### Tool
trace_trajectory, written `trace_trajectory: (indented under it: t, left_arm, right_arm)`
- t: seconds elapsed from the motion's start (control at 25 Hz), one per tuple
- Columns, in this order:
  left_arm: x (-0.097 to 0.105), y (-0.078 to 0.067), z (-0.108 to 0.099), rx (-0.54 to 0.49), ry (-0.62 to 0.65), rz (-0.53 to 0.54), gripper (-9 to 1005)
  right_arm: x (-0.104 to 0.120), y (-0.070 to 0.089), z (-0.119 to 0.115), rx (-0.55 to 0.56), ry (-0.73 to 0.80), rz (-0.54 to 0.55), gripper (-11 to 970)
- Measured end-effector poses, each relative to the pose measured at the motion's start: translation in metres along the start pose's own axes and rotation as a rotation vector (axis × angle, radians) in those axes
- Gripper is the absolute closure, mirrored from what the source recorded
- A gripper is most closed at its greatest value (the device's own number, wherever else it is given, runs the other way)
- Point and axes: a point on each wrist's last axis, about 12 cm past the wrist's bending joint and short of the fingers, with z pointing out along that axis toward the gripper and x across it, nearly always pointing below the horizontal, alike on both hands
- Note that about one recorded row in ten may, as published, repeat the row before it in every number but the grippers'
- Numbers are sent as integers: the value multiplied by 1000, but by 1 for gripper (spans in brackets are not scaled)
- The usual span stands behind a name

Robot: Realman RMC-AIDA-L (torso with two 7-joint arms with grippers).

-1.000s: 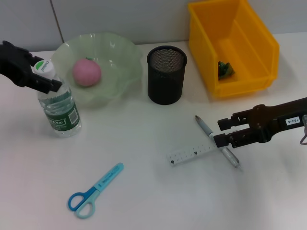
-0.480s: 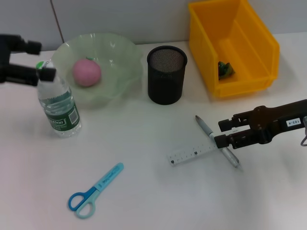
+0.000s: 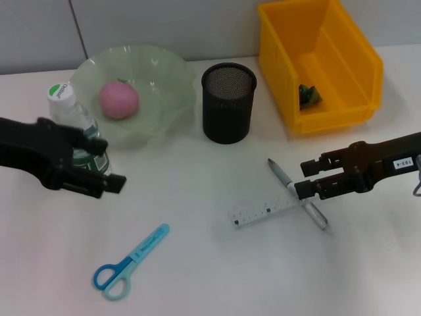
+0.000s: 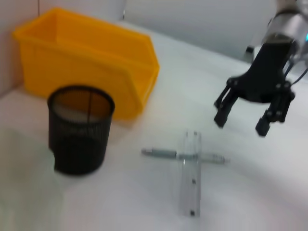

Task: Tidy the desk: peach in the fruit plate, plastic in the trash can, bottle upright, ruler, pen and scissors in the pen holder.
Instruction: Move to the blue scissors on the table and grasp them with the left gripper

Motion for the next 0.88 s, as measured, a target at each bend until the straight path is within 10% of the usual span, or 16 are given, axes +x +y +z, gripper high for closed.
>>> trace_trajectory:
  t: [0.52, 0.88]
  left_arm:
    - [-28, -21, 46, -98, 361, -282, 148]
    - [-41, -30, 76, -219, 552, -275, 153]
  right_arm:
    - [4, 1, -1, -1, 16, -39, 234]
    - [5, 0, -4, 4, 32, -57, 235]
